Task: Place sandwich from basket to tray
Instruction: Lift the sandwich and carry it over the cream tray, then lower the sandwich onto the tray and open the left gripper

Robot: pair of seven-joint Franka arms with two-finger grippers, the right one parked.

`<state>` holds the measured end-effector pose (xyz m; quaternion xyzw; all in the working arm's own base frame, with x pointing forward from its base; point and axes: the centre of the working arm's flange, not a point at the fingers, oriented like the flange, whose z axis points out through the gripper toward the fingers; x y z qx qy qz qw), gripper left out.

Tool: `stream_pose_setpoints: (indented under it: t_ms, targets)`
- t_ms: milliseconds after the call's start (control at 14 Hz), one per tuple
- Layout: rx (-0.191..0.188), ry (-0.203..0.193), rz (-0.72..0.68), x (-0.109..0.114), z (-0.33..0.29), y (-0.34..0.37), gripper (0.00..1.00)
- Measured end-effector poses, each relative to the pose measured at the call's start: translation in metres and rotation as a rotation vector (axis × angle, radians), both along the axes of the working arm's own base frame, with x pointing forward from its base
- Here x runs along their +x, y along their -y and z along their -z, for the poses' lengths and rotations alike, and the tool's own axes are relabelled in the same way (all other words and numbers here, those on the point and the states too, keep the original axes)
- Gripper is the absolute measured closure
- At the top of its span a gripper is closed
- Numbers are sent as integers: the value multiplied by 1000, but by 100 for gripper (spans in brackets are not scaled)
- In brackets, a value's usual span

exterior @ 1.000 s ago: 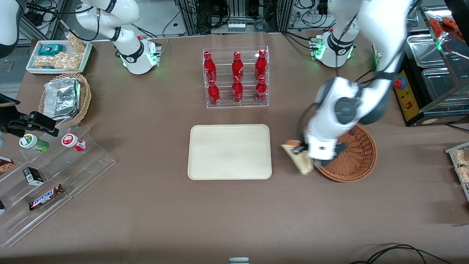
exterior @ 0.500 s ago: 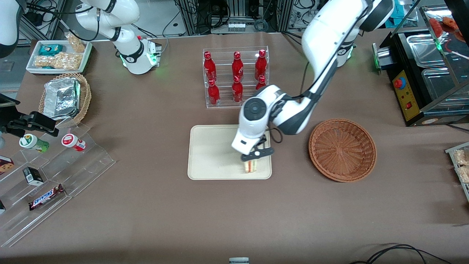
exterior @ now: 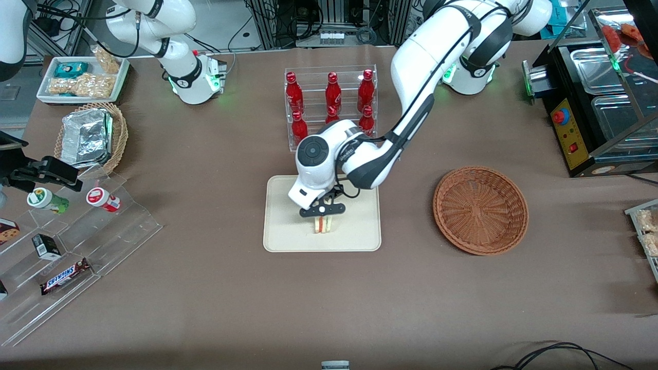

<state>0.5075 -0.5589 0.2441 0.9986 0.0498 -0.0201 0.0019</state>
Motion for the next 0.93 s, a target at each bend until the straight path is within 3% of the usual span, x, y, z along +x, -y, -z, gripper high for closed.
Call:
stream_pose_setpoints:
  t_ms: [500, 714, 929]
  targets:
    - [-5, 54, -105, 29, -48, -13, 2]
    - [3, 53, -201, 54, -142, -59, 0]
    - [-31, -25, -225, 81, -241, -156, 0]
